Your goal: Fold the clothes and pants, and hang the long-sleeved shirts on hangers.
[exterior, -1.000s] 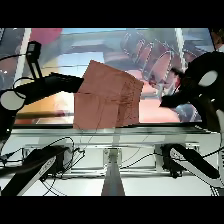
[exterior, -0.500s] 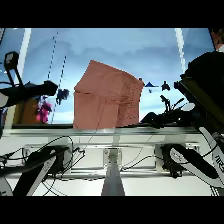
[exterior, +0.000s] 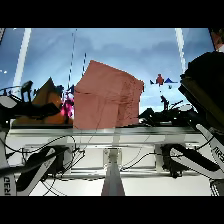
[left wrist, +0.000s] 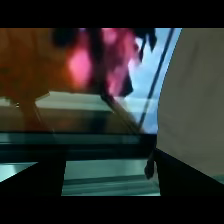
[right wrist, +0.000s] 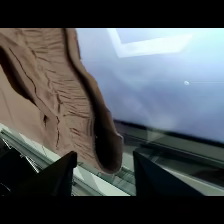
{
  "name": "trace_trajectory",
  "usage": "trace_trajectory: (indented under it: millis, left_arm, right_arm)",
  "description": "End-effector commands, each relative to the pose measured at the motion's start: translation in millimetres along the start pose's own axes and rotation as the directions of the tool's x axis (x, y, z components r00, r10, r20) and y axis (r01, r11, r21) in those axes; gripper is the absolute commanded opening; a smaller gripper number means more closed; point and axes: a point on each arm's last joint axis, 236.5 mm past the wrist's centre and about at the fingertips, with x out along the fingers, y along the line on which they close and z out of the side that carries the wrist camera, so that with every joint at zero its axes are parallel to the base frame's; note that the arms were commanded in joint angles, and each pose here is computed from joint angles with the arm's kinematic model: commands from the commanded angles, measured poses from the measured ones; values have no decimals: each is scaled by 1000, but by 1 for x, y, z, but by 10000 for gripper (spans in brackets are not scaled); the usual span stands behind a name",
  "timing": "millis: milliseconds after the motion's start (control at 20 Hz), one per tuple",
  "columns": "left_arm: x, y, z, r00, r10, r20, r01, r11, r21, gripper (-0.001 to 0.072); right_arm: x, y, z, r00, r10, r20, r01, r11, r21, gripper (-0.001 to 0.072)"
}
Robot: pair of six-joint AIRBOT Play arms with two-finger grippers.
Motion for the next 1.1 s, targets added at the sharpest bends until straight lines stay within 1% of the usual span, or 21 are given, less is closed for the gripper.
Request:
trace_trajectory:
  millis: [0, 100, 200, 350, 400, 450, 550, 650, 700, 800, 900, 1000, 1050]
  left_arm:
    - [21, -10, -36, 985, -89, -149, 89, 996, -8, 567]
    - [32, -17, -51, 969, -140, -202, 136, 990, -33, 573]
    - [43, -18, -69, 954, -160, -255, 148, 987, -66, 575]
    - [49, -24, -77, 936, -197, -291, 189, 980, -56, 575]
    - [49, -24, -77, 934, -201, -295, 192, 980, -58, 575]
    - [50, -24, -77, 933, -202, -297, 193, 979, -59, 575]
    - [53, -24, -71, 941, -204, -272, 195, 979, -57, 574]
    - [57, -33, -58, 944, -245, -222, 233, 969, -82, 574]
    - [57, -38, -55, 940, -268, -212, 259, 963, -70, 574]
    - [62, -38, -54, 939, -269, -213, 263, 963, -58, 574]
    - [69, -37, -46, 942, -276, -190, 264, 961, -84, 573]
    - [75, -42, -48, 932, -298, -208, 281, 954, -108, 571]
    - [79, -44, -51, 924, -304, -230, 285, 952, -113, 541]
  right_arm:
    - [3, -2, 2, 1000, 1, 2, -1, 1000, 6, 400]
    - [3, -1, 0, 1000, 6, -7, -6, 1000, -14, 399]
    - [5, 0, -3, 1000, 2, -17, -2, 1000, -29, 392]
    - [16, 7, -5, 999, -43, -22, 39, 985, -167, 374]
    - [19, 11, -4, 998, -57, -18, 53, 977, -206, 171]
    - [20, 15, 0, 998, -65, -5, 62, 970, -233, 35]
    - [21, 28, 8, 998, -64, 16, 66, 958, -279, 24]
    - [18, 41, 15, 998, -50, 31, 57, 949, -309, 24]
    - [15, 47, 19, 998, -42, 40, 53, 945, -322, 24]
    - [12, 56, 24, 999, -29, 46, 43, 940, -337, 24]
    - [10, 61, 25, 999, -21, 47, 36, 938, -345, 24]
    - [10, 62, 26, 999, -20, 48, 35, 938, -346, 24]
    - [10, 62, 26, 999, -20, 48, 35, 938, -346, 25]
